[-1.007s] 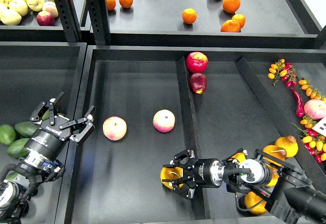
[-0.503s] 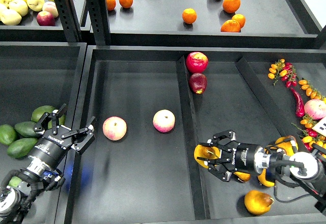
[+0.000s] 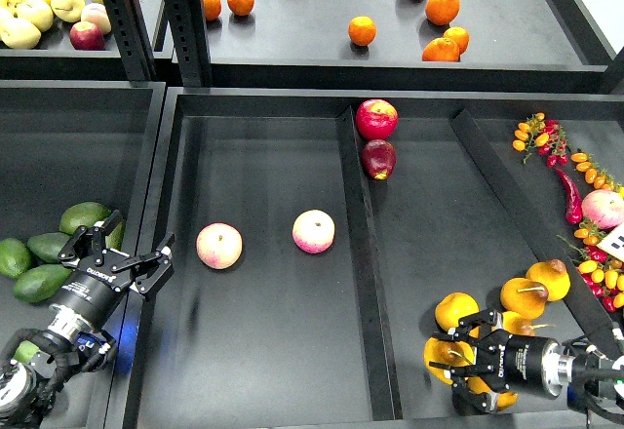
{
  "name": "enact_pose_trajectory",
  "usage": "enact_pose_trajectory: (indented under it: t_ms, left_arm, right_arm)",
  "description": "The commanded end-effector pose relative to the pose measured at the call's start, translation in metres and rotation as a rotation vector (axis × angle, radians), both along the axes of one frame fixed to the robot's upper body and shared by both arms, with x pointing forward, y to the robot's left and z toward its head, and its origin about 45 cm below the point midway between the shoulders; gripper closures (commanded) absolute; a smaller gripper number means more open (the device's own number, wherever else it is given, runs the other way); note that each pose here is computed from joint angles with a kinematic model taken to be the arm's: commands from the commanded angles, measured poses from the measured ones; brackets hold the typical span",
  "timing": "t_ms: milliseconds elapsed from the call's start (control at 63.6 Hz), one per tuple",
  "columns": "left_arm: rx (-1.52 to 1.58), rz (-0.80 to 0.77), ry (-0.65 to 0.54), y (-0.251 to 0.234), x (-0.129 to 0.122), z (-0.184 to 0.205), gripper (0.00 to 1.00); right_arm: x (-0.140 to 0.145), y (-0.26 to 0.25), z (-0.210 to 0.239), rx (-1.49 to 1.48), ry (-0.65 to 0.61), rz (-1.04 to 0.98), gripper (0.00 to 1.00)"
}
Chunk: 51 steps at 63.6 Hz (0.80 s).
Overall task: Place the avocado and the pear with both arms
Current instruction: 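Carry the yellow pear with the right gripper into the pear bin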
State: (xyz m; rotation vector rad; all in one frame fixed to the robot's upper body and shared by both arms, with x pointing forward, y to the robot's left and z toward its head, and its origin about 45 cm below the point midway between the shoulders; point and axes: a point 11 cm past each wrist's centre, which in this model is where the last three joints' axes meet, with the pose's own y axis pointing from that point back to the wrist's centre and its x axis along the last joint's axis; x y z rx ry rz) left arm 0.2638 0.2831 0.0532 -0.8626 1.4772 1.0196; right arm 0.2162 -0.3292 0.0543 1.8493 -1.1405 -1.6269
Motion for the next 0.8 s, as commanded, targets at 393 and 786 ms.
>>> enact_pose_trajectory:
  t_ms: [393, 786]
  left_arm:
    - [-0.002, 0.0, -0.01, 0.0, 0.002, 0.003, 0.01]
    - [-0.003, 0.001, -0.01, 0.0, 0.002, 0.003, 0.01]
  right_arm:
    - [0.01, 0.01, -0.014, 0.03, -0.035, -0.012, 0.72]
    - [0.006, 0.015, -0.031, 0.02, -0.009, -0.025, 0.7]
